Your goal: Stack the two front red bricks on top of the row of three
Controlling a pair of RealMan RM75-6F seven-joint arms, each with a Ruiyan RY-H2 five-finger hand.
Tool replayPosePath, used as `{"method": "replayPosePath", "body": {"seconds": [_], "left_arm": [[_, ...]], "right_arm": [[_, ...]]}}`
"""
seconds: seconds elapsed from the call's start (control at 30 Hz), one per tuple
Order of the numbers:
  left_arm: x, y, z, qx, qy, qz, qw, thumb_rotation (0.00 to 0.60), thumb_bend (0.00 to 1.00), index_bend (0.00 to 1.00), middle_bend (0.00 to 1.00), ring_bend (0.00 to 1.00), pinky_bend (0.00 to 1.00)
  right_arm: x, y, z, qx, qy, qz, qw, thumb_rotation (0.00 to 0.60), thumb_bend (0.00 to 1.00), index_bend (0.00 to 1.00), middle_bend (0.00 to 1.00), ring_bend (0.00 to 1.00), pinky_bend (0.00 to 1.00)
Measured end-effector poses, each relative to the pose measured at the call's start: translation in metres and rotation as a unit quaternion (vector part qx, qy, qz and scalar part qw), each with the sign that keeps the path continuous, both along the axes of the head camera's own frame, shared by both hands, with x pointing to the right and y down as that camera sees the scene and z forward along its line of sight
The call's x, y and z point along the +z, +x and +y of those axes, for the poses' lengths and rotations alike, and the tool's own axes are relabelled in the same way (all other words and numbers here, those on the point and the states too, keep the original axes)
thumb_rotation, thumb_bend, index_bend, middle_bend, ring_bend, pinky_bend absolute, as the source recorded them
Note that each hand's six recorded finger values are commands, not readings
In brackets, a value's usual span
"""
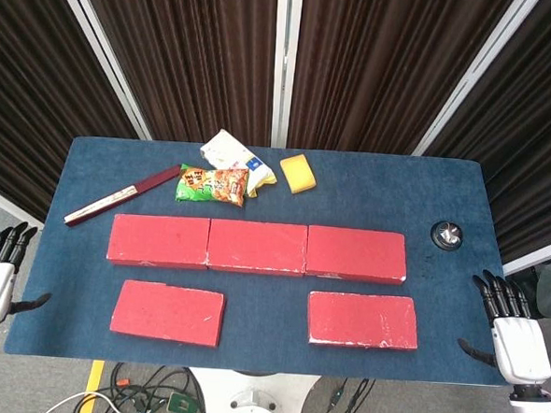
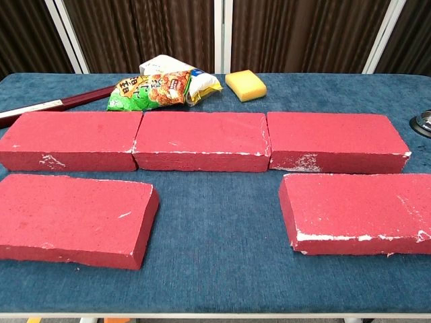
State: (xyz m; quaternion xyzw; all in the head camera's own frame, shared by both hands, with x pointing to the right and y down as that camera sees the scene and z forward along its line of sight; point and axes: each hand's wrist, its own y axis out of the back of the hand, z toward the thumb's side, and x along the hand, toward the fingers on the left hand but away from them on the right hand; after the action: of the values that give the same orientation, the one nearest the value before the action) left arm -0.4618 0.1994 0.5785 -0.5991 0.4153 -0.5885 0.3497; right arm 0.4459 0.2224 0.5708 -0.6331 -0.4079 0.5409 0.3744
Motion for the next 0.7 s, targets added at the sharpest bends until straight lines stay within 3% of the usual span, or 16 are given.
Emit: {"method": "replayPosePath", "body": {"seconds": [0.23,0.53,0.7], "left_arm": [[0.001,0.002,-0.001,0.002,-0.006,0.006,1.0000,0.600,0.00,0.01,0.00,0.00,0.00],[0.003,0.005,0.001,0.008,-0.025,0.005,0.9996,0.600,0.00,0.01,0.00,0.00,0.00],[0.006,0.008,0.003,0.012,-0.028,0.009,0.9995,0.600,0.00,0.01,0.00,0.00,0.00]], "right_arm": [[0.005,-0.003,0.002,-0.002,-0.019,-0.005,0.9998,0.600,0.00,0.00,0.00,0.00,0.00],[0.016,-0.019,0.007,-0.034,-0.073,-0.008,0.9967,0.600,0.00,0.00,0.00,0.00,0.00],[0.029,-0.040,0.007,-0.071,-0.117,-0.010,0.9906,0.600,0.00,0.00,0.00,0.00,0.00]]}}
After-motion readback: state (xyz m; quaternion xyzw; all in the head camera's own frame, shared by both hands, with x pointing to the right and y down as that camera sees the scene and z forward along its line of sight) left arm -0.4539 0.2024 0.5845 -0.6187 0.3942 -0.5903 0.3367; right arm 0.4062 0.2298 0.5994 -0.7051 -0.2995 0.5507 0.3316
